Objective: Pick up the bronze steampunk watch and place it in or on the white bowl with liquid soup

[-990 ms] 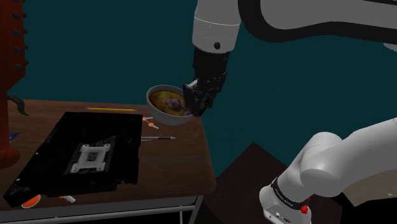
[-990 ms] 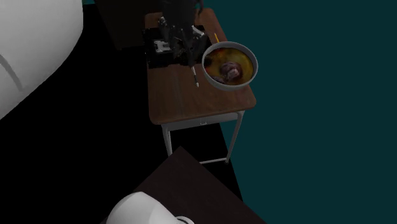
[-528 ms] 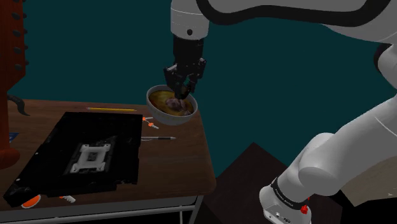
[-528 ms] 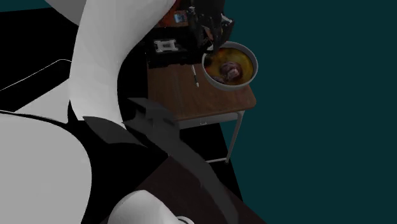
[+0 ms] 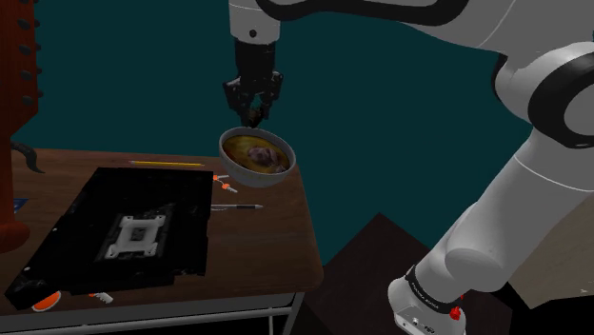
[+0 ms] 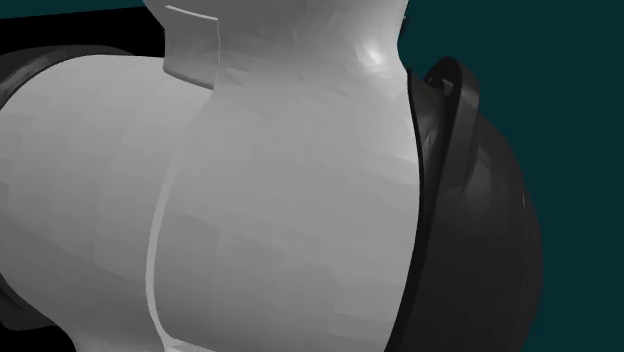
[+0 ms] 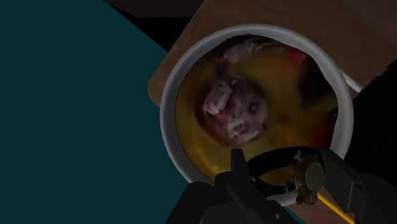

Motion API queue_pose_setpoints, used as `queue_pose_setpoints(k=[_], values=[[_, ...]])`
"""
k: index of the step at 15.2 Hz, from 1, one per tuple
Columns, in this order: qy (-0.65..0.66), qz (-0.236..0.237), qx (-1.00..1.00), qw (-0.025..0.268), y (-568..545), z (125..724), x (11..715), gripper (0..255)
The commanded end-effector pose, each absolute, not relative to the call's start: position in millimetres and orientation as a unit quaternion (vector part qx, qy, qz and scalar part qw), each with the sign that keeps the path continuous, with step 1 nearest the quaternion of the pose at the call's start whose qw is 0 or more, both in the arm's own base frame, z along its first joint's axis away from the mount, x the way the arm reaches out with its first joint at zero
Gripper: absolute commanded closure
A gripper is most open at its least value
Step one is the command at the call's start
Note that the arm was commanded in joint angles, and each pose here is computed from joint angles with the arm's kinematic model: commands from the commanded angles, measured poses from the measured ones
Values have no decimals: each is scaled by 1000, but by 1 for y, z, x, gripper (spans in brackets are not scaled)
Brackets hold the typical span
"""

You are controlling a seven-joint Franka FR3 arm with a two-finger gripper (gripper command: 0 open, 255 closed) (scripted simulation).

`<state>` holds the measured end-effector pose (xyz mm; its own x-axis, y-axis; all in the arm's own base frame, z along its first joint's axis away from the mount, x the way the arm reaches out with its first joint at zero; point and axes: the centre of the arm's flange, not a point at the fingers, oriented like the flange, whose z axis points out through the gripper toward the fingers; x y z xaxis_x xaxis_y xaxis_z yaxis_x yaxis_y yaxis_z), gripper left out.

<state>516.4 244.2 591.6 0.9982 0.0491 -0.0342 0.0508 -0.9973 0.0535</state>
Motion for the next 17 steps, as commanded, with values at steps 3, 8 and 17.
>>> queue_pose_setpoints(k=[3, 8, 17], values=[[25, -16, 999, 27, 242, 572, 521, 255], [25, -16, 999, 27, 242, 545, 521, 255], [25, -16, 999, 27, 242, 527, 521, 255]])
